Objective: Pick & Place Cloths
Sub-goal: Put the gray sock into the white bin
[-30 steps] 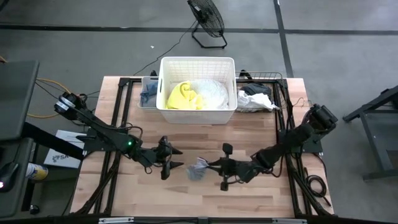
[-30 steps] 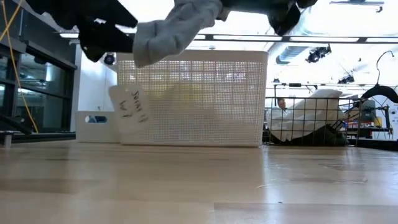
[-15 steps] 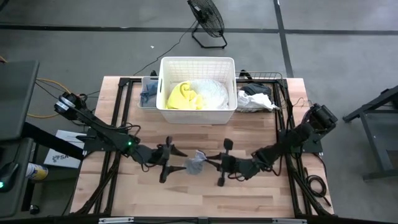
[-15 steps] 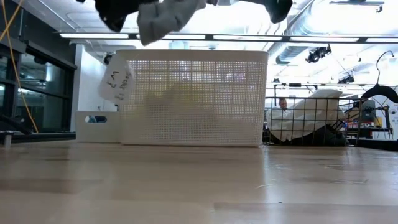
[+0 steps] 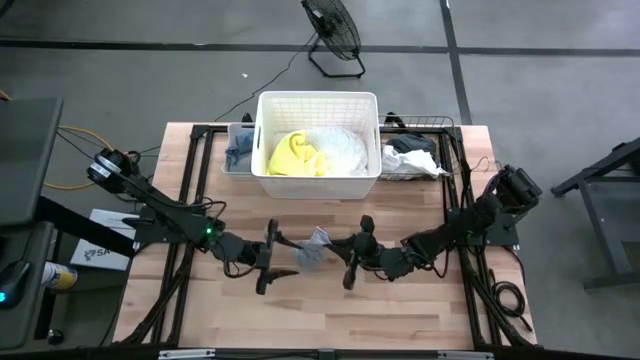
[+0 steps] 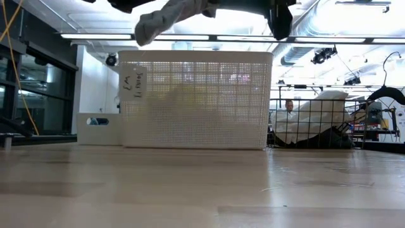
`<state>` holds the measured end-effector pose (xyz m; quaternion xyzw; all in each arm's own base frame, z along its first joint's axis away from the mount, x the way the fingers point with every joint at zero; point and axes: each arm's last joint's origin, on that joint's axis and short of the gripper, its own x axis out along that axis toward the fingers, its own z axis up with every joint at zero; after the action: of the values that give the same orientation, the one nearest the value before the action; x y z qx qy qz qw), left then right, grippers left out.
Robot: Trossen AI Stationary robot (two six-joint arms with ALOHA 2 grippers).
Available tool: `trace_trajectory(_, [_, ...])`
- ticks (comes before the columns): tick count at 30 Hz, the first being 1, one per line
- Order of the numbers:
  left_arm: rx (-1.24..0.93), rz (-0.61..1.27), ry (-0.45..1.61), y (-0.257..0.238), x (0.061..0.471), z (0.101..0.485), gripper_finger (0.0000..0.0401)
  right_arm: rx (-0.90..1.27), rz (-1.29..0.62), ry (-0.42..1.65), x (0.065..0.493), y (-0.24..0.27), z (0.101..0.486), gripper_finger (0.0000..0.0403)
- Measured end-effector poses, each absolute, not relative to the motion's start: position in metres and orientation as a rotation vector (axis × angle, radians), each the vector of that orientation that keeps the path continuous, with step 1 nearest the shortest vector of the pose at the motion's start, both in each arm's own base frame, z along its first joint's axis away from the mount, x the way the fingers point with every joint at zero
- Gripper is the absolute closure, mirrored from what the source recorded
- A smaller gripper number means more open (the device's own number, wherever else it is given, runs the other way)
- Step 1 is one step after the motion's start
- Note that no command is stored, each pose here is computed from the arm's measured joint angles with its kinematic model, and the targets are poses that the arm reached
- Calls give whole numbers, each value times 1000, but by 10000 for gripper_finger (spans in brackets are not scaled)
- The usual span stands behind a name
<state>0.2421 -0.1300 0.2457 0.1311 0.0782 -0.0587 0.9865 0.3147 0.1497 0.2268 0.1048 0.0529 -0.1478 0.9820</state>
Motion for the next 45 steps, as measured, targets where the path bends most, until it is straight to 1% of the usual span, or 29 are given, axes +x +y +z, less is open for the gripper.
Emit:
trace_trajectory(9, [434, -109, 153, -129, 242, 245, 109, 361, -310, 85, 317, 145, 227, 398])
trace_trajectory(15, [528, -109, 150, -129, 242, 245, 109, 462, -209, 100, 324, 137, 227, 398])
trace_trajectory(20, [554, -108, 164, -129, 242, 244, 109, 482, -179, 63, 326, 134, 232, 398])
trace_trajectory(24, [606, -54, 173, -127, 242, 244, 109, 497, -128, 59, 327, 134, 234, 398])
trace_trajectory(31, [628, -22, 164, -126, 243, 246, 109, 525, -86, 37, 334, 130, 232, 398])
trace_trajectory(38, [610, 0, 152, -116, 249, 248, 109, 544, 4, 38, 339, 125, 232, 398])
trace_trajectory(45, [579, -35, 101, -111, 252, 252, 109, 541, 11, 49, 342, 120, 229, 398])
